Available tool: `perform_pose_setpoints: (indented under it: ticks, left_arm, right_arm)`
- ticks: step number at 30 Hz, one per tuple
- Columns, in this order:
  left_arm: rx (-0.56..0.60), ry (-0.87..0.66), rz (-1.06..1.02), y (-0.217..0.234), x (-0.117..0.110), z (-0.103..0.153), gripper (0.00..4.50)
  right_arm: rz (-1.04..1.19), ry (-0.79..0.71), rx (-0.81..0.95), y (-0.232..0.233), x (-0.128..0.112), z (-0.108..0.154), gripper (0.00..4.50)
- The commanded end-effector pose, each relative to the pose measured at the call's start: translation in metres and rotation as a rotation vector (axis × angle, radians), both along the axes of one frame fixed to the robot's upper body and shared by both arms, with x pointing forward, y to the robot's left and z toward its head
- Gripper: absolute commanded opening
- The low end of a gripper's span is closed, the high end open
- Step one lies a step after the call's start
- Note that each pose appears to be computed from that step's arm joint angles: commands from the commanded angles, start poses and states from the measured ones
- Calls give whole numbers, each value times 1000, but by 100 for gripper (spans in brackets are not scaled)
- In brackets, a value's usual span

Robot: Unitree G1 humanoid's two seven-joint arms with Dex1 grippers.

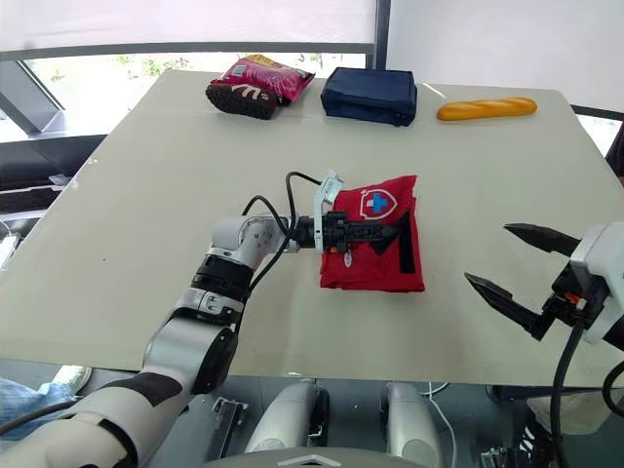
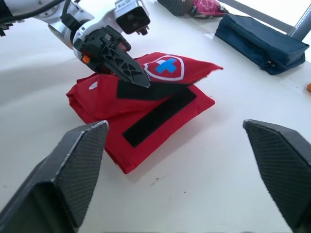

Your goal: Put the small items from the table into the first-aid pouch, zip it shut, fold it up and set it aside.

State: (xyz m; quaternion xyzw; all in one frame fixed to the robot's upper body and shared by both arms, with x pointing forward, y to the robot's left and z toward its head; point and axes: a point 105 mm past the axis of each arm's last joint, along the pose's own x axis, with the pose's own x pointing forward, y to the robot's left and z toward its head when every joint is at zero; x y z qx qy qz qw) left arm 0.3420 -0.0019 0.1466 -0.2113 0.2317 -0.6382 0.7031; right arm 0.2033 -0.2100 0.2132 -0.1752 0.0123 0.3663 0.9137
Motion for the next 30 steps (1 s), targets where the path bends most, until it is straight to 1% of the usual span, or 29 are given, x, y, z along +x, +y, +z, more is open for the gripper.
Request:
perform_pose_setpoints:
  ticks: [1, 2, 4, 5, 16, 18, 20, 24, 27, 28, 30]
  left_arm:
    - [12, 6, -2, -4, 0, -2, 279]
    - [12, 9, -2, -5, 0, -3, 325]
    - [15, 14, -7, -7, -1, -5, 397]
    - [17, 16, -9, -7, -2, -7, 445]
    - [8, 30, -58, -7, -10, -10, 445]
    - [9, 30, -61, -6, -11, -11, 445]
    - [9, 32, -62, -5, -11, -12, 445]
    - [4, 31, -65, -4, -13, -12, 445]
    - [-1, 29, -67, -4, -13, -12, 450]
    - [-2, 29, -67, -4, -13, -12, 450]
    - [-4, 27, -68, -5, -14, -12, 450]
  right_arm:
    - [0, -51, -30, -2, -3, 12, 450]
    - [0, -51, -30, -2, -3, 12, 450]
    - [-1, -56, -30, -1, -2, 13, 450]
    - [-1, -57, -30, 0, -2, 13, 450]
    - [-11, -50, -11, 3, 1, 13, 450]
    - [-30, -42, -9, 2, 4, 11, 450]
    - [-27, -47, 32, 4, 9, 13, 450]
    - [14, -15, 60, 11, 14, 9, 450]
    - [34, 0, 69, 12, 21, 5, 375]
    - [37, 2, 73, 13, 23, 4, 334]
    - [74, 12, 79, 20, 29, -2, 237]
